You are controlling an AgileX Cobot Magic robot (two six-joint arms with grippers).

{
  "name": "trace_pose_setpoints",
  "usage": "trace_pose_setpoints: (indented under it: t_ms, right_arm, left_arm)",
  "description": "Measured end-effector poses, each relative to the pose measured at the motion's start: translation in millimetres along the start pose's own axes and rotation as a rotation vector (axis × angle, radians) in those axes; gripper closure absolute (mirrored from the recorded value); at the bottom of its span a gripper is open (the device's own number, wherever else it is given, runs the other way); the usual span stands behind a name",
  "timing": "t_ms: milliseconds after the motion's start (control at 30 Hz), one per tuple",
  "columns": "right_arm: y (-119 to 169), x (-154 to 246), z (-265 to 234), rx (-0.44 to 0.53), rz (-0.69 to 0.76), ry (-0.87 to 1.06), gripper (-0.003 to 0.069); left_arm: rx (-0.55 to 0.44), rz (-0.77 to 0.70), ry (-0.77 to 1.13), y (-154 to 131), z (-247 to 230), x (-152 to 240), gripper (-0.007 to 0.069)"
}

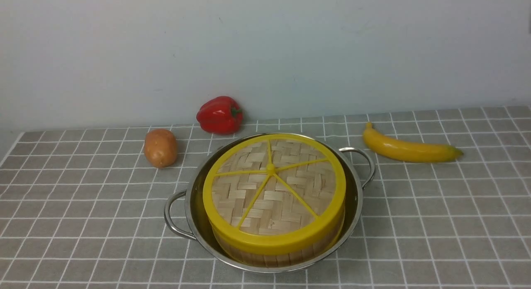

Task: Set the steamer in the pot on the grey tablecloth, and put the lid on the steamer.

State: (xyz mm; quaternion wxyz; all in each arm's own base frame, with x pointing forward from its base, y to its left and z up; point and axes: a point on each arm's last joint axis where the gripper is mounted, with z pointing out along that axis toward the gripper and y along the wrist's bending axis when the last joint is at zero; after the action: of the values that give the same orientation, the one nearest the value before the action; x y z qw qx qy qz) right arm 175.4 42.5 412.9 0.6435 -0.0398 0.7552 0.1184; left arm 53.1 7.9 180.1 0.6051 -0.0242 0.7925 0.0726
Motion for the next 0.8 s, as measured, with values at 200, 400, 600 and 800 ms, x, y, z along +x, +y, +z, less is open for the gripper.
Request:
trace_pose_setpoints:
  t_ms: [200, 400, 600, 800]
  right_arm:
    - [-28.6, 60.8, -51.9, 0.152, 0.149, -0.046, 0.065]
    - [-34.3, 132.5, -81.6, 0.197, 0.064, -0.05, 0.0638]
    - [-41.0, 197.2, -88.6, 0.22, -0.013, -0.072, 0.0618]
    - [-43.3, 228.6, -91.4, 0.221, -0.025, -0.071, 0.0596]
  left_arm:
    - [0.0, 0.0, 0.0, 0.0, 0.0, 0.0, 0.0382]
    - [0.0, 0.0, 0.0, 0.0, 0.0, 0.0, 0.0382]
    - [0.0, 0.0, 0.0, 0.0, 0.0, 0.0, 0.0382]
    - [0.0, 0.0, 0.0, 0.0, 0.0, 0.0, 0.0382]
